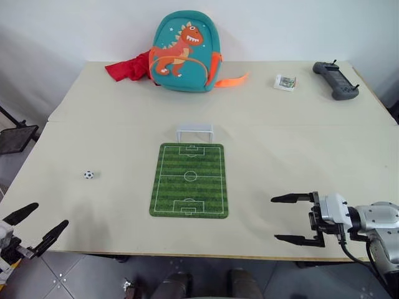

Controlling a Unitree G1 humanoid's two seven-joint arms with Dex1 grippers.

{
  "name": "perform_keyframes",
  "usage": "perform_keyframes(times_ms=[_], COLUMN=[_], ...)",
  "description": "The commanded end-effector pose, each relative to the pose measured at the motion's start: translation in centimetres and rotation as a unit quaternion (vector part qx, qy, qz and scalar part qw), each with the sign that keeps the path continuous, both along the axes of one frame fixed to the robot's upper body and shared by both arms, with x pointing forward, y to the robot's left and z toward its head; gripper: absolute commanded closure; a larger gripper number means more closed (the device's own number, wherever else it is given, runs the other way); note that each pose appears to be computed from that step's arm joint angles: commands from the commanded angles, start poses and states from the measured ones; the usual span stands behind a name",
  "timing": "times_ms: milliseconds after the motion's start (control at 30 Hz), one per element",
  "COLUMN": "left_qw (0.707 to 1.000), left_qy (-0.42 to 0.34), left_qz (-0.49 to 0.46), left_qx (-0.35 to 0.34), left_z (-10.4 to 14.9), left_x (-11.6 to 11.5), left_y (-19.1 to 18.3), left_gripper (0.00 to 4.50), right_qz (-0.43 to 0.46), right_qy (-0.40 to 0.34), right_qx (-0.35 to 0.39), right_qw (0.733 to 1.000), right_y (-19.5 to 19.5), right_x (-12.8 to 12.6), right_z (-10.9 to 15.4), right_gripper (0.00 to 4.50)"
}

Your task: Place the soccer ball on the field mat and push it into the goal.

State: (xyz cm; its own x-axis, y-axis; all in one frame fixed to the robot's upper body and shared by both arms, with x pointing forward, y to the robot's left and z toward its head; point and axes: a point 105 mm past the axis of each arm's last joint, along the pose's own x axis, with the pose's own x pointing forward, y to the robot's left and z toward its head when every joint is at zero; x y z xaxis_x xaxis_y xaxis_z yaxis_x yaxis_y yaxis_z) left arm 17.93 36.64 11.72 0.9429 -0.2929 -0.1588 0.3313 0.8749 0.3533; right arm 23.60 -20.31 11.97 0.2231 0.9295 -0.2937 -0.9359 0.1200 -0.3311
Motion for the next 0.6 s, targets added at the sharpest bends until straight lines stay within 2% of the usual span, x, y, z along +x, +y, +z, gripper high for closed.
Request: perform_keyframes(times_ms=[33,67,167,267,333,433,500,600], left_qw=[1.000,1.000,0.996,0.979,0.968,0.967,0.967,0.968], left_qy=[-0.008,-0.006,-0.004,-0.066,-0.079,-0.064,-0.072,-0.100], left_qz=[0.015,0.022,0.061,0.125,0.174,0.180,0.169,0.139], left_qx=[0.003,-0.001,-0.069,-0.144,-0.161,-0.168,-0.176,-0.185], left_z=[0.3,0.2,-0.5,-0.4,-1.5,-2.6,-2.3,-0.4], left_x=[-0.2,-0.2,-0.9,-2.5,-3.7,-3.8,-2.9,0.3], left_y=[0.2,0.4,1.6,3.2,4.0,3.4,2.6,1.1], left_gripper=[0.05,0.05,0.05,0.05,0.05,0.05,0.05,0.05], right_qz=[0.013,0.016,0.010,-0.022,-0.013,0.006,0.008,0.007], right_qy=[-0.023,-0.023,-0.047,-0.074,-0.086,-0.093,-0.097,-0.096], right_qx=[0.043,0.060,0.181,0.270,0.280,0.265,0.256,0.251], right_qw=[0.999,0.998,0.982,0.960,0.956,0.960,0.962,0.963], right_y=[1.5,1.9,3.5,5.0,5.9,6.5,6.5,6.4], right_x=[0.0,-0.1,-0.1,0.7,0.7,0.3,0.5,0.8], right_z=[1.4,1.8,4.5,7.0,7.6,7.3,7.1,6.8], right_gripper=[0.00,0.00,0.00,0.00,0.00,0.00,0.00,0.00])
